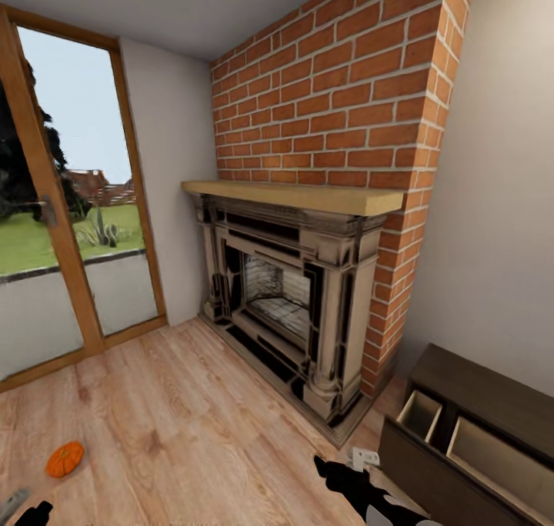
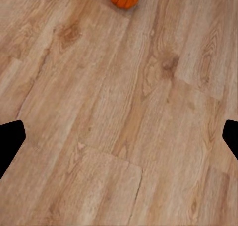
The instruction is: Place each of the two pumpkins and all three candles from the living room inside a cabinet in the living room (use any cabinet), then make sure every cabinet is closed, and position the cauldron so it is next to a table in the living room.
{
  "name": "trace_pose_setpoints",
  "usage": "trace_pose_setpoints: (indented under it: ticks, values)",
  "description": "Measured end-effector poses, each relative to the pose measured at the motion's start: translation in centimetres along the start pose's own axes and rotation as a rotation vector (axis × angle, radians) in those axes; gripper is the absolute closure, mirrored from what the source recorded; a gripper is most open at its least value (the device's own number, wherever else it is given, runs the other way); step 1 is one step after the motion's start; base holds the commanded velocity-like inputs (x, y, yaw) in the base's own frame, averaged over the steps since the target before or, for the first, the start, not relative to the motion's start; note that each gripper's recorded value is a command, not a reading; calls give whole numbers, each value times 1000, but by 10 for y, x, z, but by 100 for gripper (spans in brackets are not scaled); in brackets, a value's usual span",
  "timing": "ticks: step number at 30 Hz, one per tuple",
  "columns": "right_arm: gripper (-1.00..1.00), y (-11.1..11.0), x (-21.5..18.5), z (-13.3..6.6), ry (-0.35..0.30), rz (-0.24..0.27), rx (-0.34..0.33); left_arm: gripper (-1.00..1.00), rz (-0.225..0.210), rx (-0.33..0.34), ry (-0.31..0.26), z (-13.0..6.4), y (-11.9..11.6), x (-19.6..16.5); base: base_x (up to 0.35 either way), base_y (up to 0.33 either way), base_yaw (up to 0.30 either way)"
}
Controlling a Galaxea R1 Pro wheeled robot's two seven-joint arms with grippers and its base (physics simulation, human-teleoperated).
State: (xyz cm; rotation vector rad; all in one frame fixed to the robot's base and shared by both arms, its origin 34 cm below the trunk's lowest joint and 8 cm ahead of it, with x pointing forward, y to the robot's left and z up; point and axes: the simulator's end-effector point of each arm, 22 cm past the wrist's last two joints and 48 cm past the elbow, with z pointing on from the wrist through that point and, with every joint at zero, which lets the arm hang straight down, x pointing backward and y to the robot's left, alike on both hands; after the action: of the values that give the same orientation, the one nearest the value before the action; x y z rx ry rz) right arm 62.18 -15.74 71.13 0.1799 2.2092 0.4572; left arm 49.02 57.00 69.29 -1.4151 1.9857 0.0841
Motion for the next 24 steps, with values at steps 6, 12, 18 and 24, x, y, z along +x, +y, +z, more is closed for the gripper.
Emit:
trace_pose_setpoints:
  ticks: [6,12,18,24]
  values:
    - [-100,-2,3,0,9,-4,9,-100,1,0,6,0,-1,5,62,70,259]
    - [-100,-8,10,2,28,-31,52,-100,4,-3,14,1,-1,11,51,4,208]
    - [-100,-8,27,2,95,-58,53,-100,7,-8,18,2,1,14,174,13,196]
    - [-100,-5,31,3,105,-59,47,-100,11,-14,23,3,3,17,247,151,194]
